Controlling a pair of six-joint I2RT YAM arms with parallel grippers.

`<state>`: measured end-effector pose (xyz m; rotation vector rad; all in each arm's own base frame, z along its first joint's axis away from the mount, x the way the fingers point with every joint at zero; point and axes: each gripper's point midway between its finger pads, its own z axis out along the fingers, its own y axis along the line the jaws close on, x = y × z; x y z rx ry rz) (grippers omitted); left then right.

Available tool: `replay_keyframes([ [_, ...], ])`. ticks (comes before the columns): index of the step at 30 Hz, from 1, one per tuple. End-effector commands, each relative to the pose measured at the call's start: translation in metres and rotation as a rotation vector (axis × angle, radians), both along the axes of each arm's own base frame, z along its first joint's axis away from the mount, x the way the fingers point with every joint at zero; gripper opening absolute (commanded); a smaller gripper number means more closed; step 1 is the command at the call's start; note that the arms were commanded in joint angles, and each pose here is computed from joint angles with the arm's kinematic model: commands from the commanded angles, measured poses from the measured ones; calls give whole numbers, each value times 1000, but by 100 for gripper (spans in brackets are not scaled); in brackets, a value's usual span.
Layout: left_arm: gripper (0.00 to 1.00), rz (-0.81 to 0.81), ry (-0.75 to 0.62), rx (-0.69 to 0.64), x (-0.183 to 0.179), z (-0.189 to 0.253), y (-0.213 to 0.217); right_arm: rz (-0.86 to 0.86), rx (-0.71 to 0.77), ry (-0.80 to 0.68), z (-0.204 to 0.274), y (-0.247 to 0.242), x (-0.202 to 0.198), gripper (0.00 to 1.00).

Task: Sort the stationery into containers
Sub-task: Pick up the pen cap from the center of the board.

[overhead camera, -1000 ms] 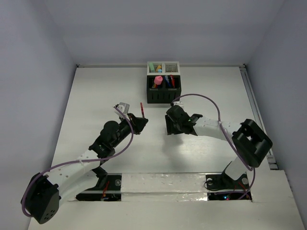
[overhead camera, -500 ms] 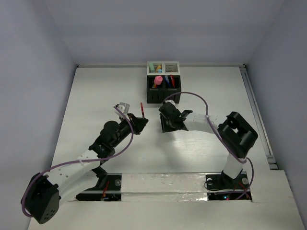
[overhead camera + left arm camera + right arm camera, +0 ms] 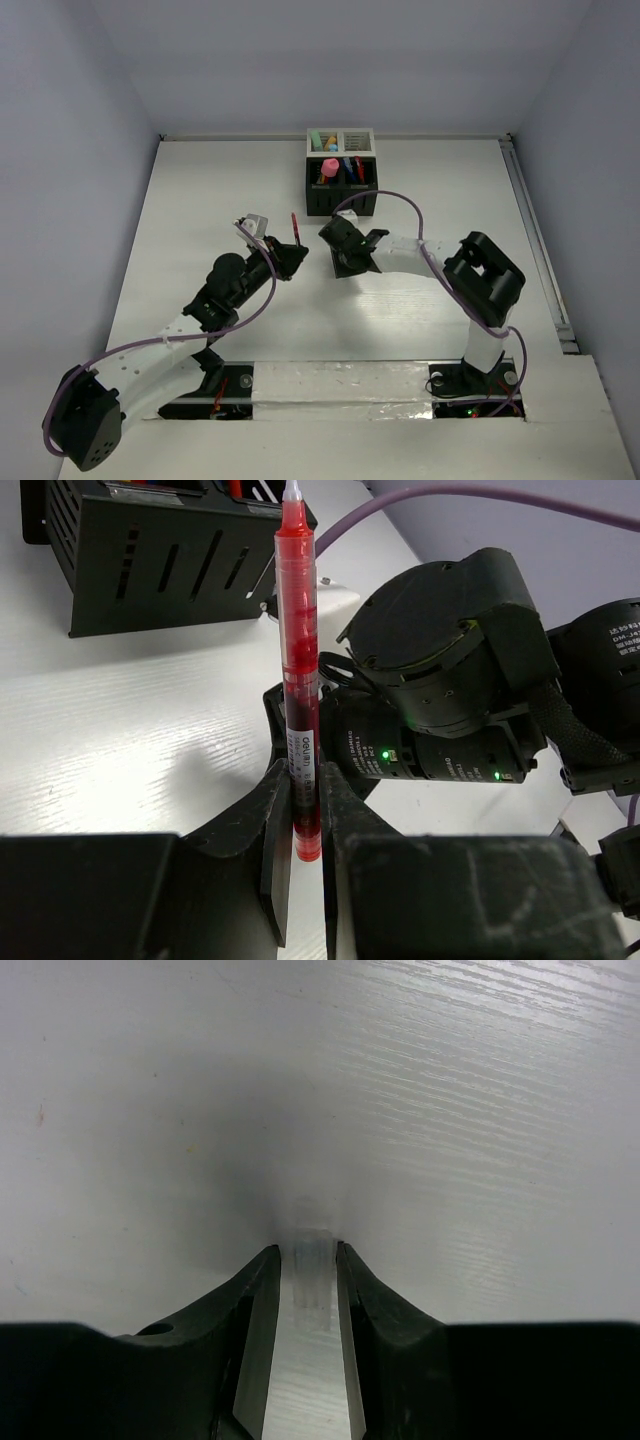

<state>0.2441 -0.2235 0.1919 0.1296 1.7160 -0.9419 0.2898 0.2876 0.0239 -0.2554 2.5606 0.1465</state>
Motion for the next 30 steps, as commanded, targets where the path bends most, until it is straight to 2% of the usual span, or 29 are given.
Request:
replay_keyframes([
  [1, 0, 9, -50, -30, 2, 14, 2, -22, -130, 34, -21, -20, -6, 35],
  [3, 0, 9, -49, -31, 2, 14, 2, -22, -136, 32, -23, -21, -5, 32],
  [5, 0, 7, -49, -31, 1, 14, 2, -25, -143, 33, -26, -21, -5, 21],
  [6, 0, 7, -46, -29, 2, 13, 2, -22, -139, 39, -27, -21, -6, 4],
  [7, 0, 10, -45, -30, 2, 13, 2, -22, -129, 31, -25, -20, -5, 0],
  [10, 0, 10, -45, -33, 2, 13, 2, -36, -121, -5, -18, -23, -2, 0],
  [13, 0, -2, -37, -36, 1, 10, 0, -26, -31, -89, 10, -15, 6, 0],
  [14, 0, -25, -35, -31, -1, 9, -4, -9, 56, -164, 38, -3, 14, 0],
  [17, 0, -111, -52, -40, -8, 5, -16, 23, 211, -283, 83, 14, 23, 0],
  [22, 0, -186, -63, -51, -12, 2, -29, 25, 517, -604, 213, 22, 33, 0],
  [25, 0, -217, -67, -44, -16, 0, -38, 4, 612, -702, 250, 17, 32, 0],
  [28, 0, -240, -70, -30, -20, -1, -46, 29, 775, -813, 294, 25, 30, 0],
  [30, 0, -247, -71, -25, -21, -1, -49, 67, 851, -825, 303, 32, 23, 0],
])
